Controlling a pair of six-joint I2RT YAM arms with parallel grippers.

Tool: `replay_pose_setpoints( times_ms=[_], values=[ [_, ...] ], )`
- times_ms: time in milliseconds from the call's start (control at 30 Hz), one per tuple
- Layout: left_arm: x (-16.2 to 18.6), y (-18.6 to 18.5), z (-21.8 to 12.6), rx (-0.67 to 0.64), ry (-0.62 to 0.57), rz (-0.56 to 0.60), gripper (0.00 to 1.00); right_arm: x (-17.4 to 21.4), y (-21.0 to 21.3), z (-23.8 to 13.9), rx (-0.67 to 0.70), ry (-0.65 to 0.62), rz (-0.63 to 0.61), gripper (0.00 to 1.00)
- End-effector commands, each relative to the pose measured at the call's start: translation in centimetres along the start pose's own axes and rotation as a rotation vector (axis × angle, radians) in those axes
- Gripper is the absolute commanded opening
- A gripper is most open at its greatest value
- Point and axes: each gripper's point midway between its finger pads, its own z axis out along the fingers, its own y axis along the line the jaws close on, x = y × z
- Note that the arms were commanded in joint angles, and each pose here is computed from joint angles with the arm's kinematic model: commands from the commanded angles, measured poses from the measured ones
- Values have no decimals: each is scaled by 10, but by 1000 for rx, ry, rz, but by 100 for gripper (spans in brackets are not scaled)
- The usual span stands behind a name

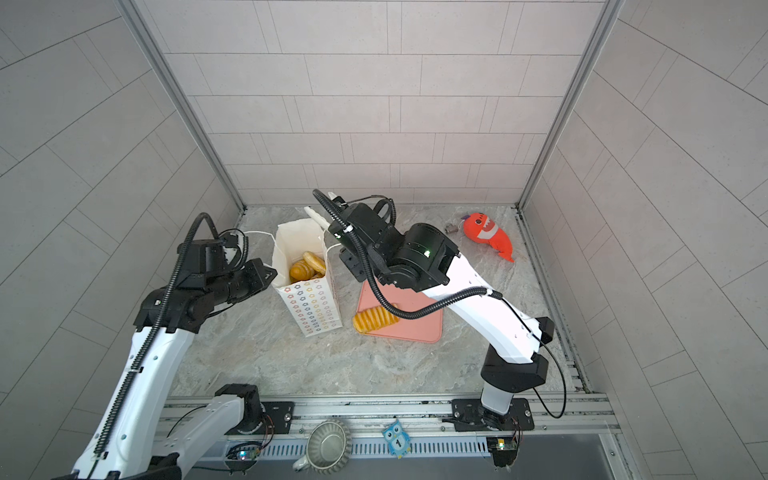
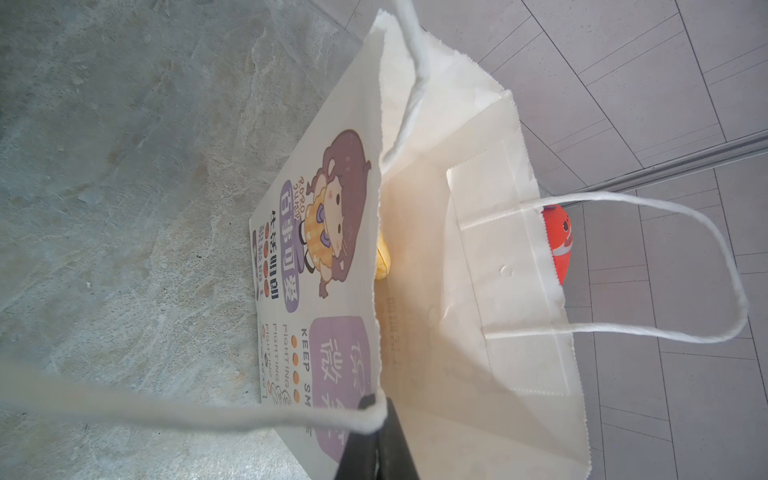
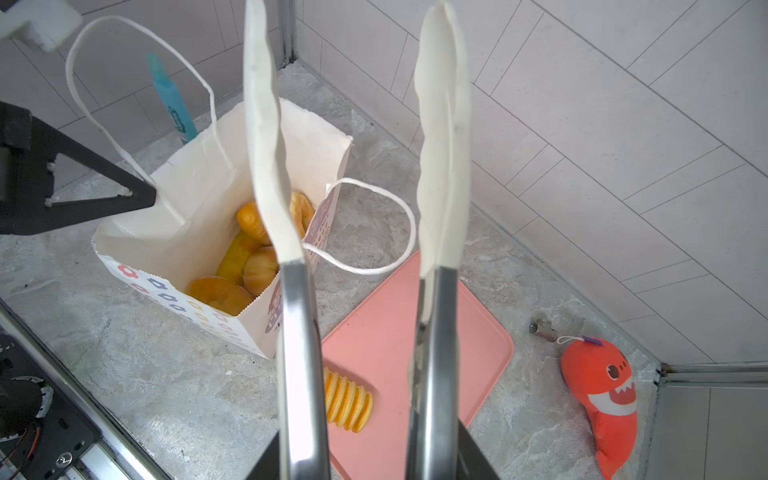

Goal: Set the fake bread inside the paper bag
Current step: 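Raise the empty tong out of the bag and move it over the spiral bread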

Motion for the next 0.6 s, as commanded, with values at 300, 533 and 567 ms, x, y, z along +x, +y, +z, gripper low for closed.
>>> replay_pose_setpoints(
  times_ms=[300, 533, 567],
  values=[
    [-5, -7, -6, 29, -30, 12, 5, 33, -72, -32, 108, -32, 177, 44],
    [-6, -8, -4, 34, -28, 12, 5, 67, -92, -28, 112, 16, 267, 45],
    [-6, -7, -4, 34, -26, 10, 5, 72, -93, -27, 114, 24, 273, 45]
  ],
)
